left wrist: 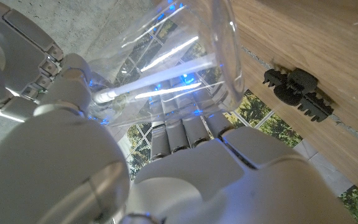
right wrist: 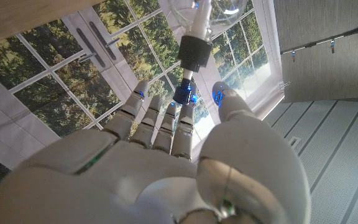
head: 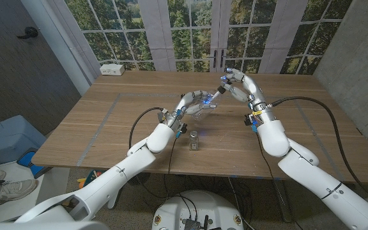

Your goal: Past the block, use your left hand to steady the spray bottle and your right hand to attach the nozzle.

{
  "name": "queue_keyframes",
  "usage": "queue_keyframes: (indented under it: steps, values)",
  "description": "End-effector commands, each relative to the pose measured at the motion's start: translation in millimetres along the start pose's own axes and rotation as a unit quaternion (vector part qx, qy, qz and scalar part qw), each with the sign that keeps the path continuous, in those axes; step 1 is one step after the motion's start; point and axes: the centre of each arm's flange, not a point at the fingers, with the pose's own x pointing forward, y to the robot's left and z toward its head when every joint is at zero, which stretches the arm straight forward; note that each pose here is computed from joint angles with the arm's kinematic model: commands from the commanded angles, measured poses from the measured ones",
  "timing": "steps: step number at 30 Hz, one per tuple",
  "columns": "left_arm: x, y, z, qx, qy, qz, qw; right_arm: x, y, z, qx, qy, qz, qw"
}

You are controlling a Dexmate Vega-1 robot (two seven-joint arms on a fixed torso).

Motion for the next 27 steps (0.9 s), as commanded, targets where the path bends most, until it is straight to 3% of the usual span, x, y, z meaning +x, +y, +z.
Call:
queue_keyframes:
  steps: [1,9,27]
  values:
    - [3.7,4.1,1.4,-0.003,-0.002,0.005,1.0,16.0,-0.5,-9.2,0.006,0.021,0.006,0.9998]
    - [14.9,-8.6,5.6,-0.006,-0.003,0.007,1.0,13.4,-4.1,-15.0,0.018,0.014,-0.006,0.9997]
    - [52.9,-56.5,6.1,-0.01,0.003,0.005,1.0,-4.8,-10.7,-15.8,0.019,-0.014,-0.015,0.9996]
